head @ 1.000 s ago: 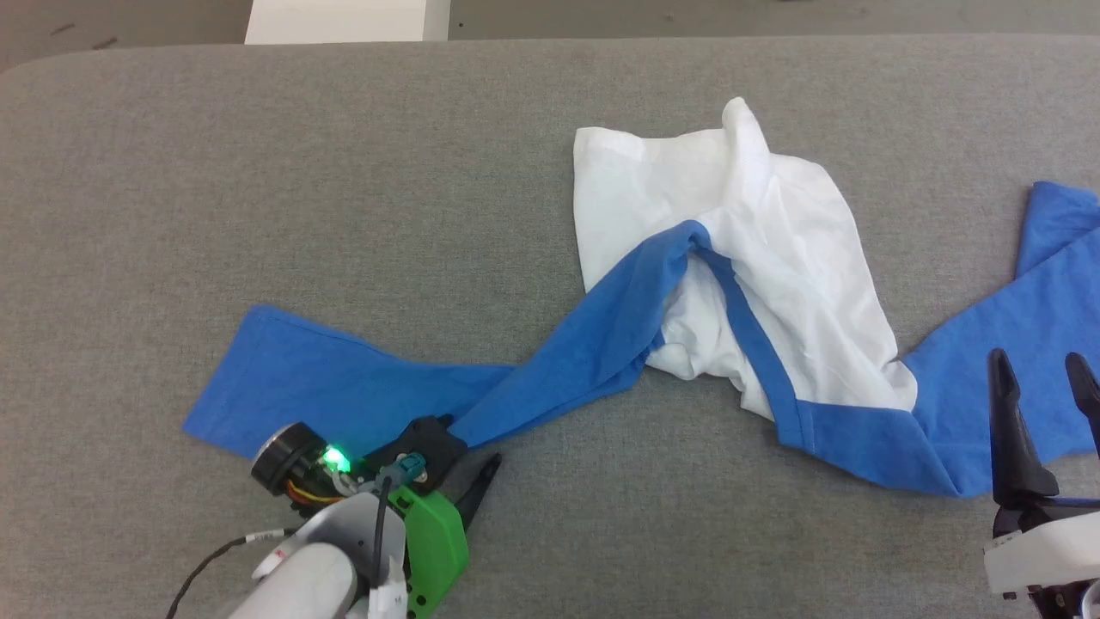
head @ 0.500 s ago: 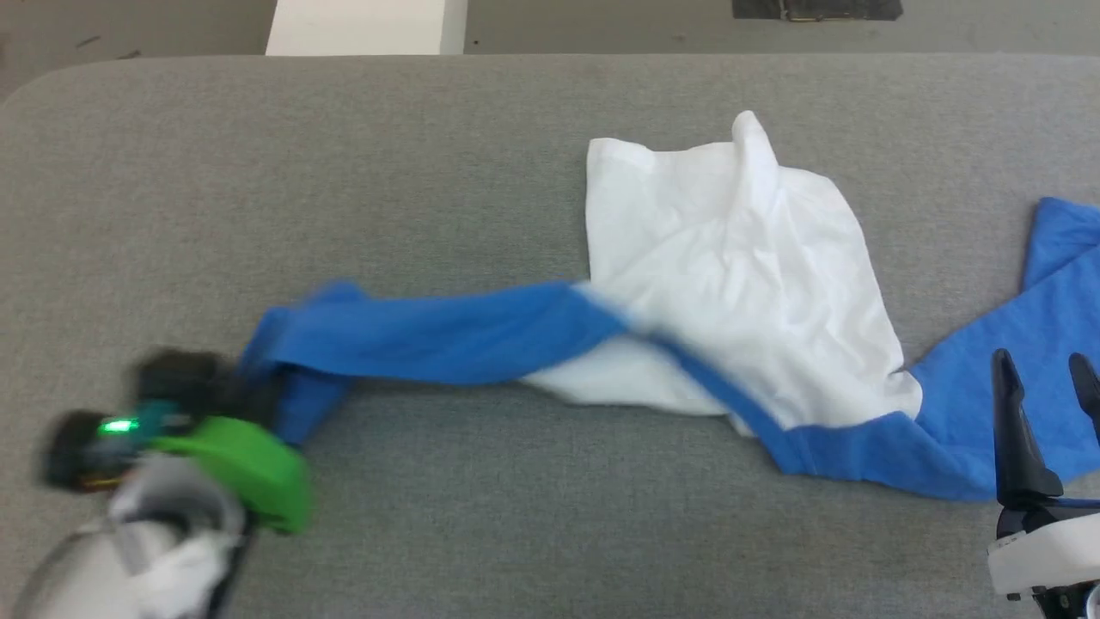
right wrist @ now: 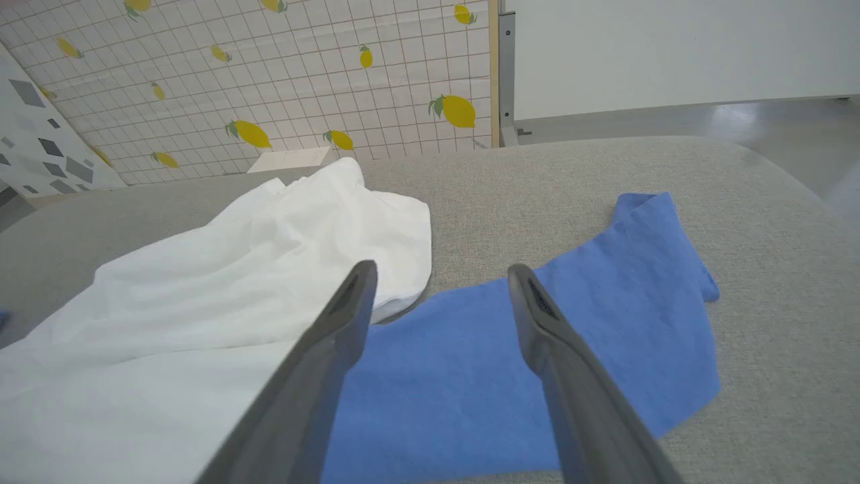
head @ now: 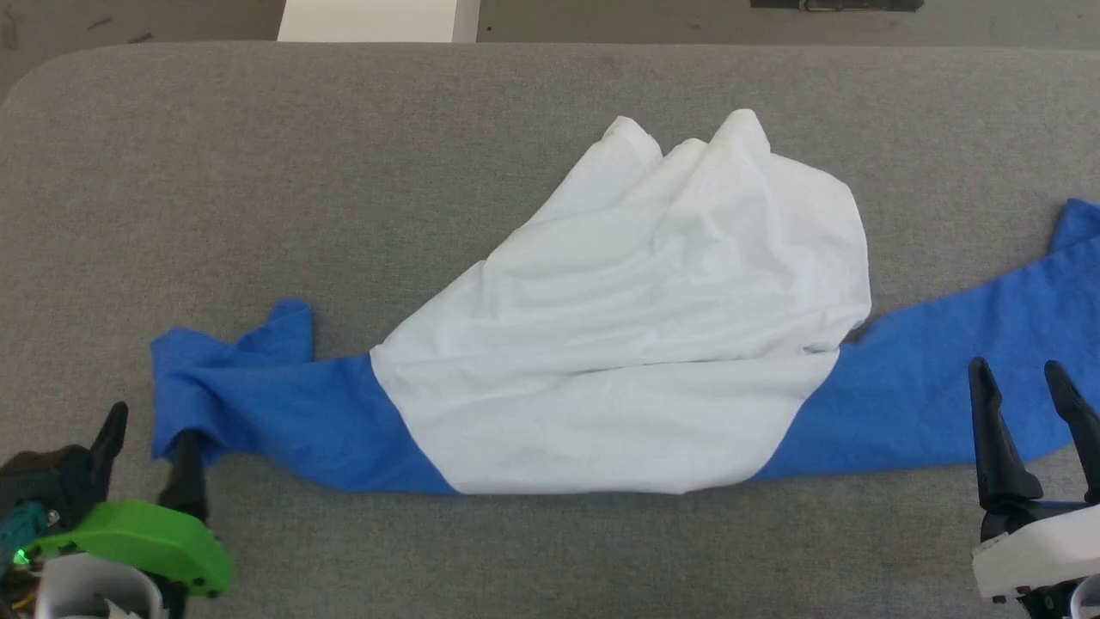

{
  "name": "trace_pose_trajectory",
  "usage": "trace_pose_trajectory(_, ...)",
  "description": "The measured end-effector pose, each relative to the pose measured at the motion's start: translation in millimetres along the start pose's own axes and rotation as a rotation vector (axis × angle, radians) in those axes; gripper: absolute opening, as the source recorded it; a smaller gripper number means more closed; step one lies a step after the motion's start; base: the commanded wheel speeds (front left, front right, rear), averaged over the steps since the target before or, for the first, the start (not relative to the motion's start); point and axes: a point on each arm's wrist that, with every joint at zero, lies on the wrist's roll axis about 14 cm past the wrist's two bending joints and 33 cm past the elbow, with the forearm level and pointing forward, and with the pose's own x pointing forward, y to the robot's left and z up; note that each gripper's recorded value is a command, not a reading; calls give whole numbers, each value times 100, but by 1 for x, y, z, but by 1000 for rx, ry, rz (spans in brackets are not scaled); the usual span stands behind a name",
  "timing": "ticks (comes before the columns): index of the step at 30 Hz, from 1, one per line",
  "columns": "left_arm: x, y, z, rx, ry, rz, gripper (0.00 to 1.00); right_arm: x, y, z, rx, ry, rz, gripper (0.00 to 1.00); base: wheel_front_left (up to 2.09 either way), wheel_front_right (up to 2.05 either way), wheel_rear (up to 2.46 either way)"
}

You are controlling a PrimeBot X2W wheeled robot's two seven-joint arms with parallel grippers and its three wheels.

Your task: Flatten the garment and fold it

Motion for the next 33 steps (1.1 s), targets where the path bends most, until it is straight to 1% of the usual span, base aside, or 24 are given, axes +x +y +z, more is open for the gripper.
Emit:
trace_pose_trajectory(2, -2, -13, 10, -102, -67, -9, 100, 0, 1, 0, 0, 2, 2, 100, 0, 0, 0)
trace_pose_trajectory(4, -7, -29, 34, -212, -184, -47, 100, -1, 1, 1, 0, 1, 4, 100, 0, 0, 0)
trace_pose_trajectory(6, -15, -37, 61, -261, -316, -65, 100, 0, 3, 1, 0, 4, 9, 100, 0, 0, 0)
trace_pose_trajectory(8, -24, -45, 82, -278, -410, -89, 100, 1, 6, 0, -2, 15, 19, 100, 0, 0, 0)
trace_pose_trajectory(11, -32, -61, 94, -249, -473, -119, 100, 6, 12, -2, -10, 37, 34, 100, 0, 0, 0)
trace_pose_trajectory(13, -34, -72, 94, -231, -483, -133, 100, 14, 17, 4, -21, 38, 49, 100, 0, 0, 0)
trace_pose_trajectory(15, -35, -84, 88, -251, -465, -150, 100, 27, 27, 14, -51, 38, 71, 100, 0, 0, 0)
trace_pose_trajectory(17, -33, -92, 80, -241, -444, -164, 100, 40, 35, 22, -86, 49, 93, 100, 0, 0, 0)
trace_pose_trajectory(19, -30, -97, 71, -229, -419, -172, 100, 55, 41, 22, -116, 105, 115, 100, 0, 0, 0)
trace_pose_trajectory(20, -26, -101, 67, -205, -412, -179, 100, 75, 39, 13, -186, 221, 126, 100, 0, 0, 0)
trace_pose_trajectory(27, -20, -104, 58, -164, -392, -185, 100, 104, 37, -36, -319, 540, 160, 100, 0, 0, 0)
trace_pose_trajectory(33, -16, -113, 44, -165, -347, -204, 100, 115, 35, -86, -343, 745, 168, 100, 0, 0, 0)
